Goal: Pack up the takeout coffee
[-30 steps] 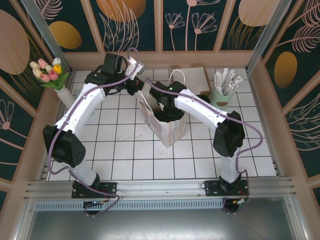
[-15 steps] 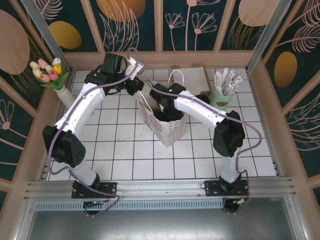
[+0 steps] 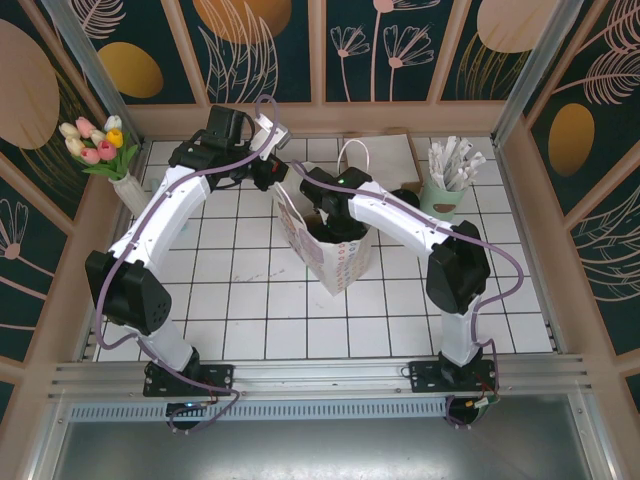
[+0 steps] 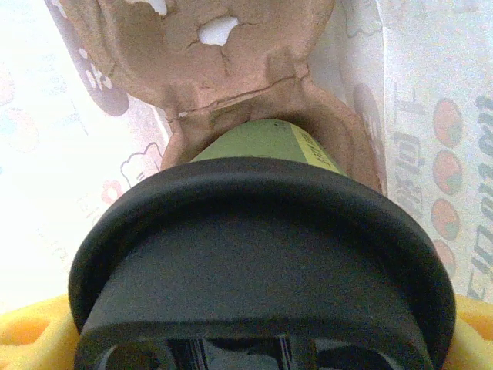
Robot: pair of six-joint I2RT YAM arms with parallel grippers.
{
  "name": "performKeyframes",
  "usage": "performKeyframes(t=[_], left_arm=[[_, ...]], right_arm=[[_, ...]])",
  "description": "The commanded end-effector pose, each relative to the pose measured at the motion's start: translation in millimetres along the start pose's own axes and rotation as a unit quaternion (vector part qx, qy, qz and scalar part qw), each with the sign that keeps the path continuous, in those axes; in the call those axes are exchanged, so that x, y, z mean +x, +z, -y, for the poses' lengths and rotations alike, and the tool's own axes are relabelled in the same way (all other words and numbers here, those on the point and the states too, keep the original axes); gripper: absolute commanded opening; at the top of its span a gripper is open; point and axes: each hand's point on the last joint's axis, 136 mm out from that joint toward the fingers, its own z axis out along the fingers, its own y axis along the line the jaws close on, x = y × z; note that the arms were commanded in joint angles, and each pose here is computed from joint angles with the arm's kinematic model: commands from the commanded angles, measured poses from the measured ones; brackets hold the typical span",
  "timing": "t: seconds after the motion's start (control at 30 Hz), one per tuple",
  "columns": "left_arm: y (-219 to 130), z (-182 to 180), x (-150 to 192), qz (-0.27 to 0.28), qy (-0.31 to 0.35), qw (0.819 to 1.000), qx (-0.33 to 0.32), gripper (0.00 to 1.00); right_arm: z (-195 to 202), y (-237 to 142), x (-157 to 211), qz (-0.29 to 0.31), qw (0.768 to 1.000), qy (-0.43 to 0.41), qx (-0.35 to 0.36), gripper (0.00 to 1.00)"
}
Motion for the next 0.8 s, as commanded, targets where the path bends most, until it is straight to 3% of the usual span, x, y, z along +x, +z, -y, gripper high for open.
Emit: performKeyframes(t=[0.0, 0.43, 0.77], left_arm=[[-5.7, 3.9, -6.7, 0.006, 0.009, 1.0, 0.009, 0.0], [-3.6, 2.9, -4.9, 0.003, 0.01, 1.0, 0.009, 0.0], [-7.0, 3.8, -5.9, 0.005, 0.014, 1.0, 0.006, 0.0]], right_arm=[[12.1, 10.3, 8.1, -0.026, 0.999, 0.009, 0.024, 0.71], [14.5, 19.2, 8.1, -0.029, 0.999, 0.01, 0.021, 0.71], [13.4, 4.7, 8.3, -0.031, 0.999, 0.018, 0.018, 0.7]])
